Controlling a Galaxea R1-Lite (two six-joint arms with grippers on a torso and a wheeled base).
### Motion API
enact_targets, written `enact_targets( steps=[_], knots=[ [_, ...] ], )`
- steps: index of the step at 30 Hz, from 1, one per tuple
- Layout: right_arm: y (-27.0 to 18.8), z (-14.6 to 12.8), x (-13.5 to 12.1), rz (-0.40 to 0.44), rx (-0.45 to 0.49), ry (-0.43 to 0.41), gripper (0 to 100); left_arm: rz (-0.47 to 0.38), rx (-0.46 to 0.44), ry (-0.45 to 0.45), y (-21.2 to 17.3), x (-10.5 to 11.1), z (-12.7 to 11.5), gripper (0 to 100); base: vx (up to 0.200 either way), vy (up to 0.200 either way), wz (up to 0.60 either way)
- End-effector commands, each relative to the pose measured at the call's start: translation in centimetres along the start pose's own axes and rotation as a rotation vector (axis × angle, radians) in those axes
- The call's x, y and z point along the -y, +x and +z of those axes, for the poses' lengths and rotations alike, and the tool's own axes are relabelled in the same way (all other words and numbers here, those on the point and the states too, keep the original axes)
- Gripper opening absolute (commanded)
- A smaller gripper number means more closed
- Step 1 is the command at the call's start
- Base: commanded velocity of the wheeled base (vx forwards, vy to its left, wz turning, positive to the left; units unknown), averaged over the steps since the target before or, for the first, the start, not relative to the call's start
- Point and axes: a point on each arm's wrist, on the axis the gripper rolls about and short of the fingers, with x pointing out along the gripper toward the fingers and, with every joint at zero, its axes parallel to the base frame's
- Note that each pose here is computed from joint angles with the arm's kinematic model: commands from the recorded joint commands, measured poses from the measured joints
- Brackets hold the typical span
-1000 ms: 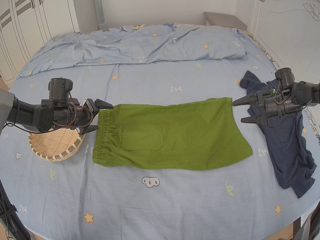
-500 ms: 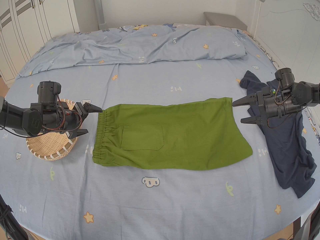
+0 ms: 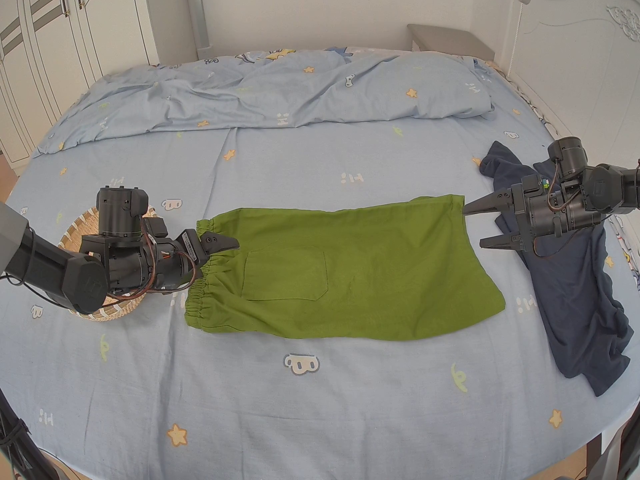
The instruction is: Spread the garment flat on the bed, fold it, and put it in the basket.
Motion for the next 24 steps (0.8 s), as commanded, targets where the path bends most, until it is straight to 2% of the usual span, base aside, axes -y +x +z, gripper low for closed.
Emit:
enact_targets(
  steps=[1,8,16,21,24],
  knots=[
    [0.2,-0.1,0.2,0.0,-0.006,0.003,100,0.03,-0.003,0.007,0.9,-1.7,-1.6,100,0.0,0.0,0.0],
    [0.4,0.0,0.4,-0.001,-0.004,0.002,100,0.056,0.02,0.035,1.7,-3.6,-1.3,100,0.0,0.0,0.0],
    [0.9,-0.1,0.8,-0.003,-0.016,0.012,100,0.064,0.046,0.036,1.2,-4.3,-0.5,100,0.0,0.0,0.0],
    [1.0,-0.1,0.8,-0.002,-0.018,0.012,100,0.067,0.039,0.035,1.6,-4.5,-0.6,100,0.0,0.0,0.0],
    [1.0,-0.1,1.0,-0.003,-0.016,0.012,100,0.084,0.001,0.028,2.9,-5.3,-1.5,100,0.0,0.0,0.0]
  ],
)
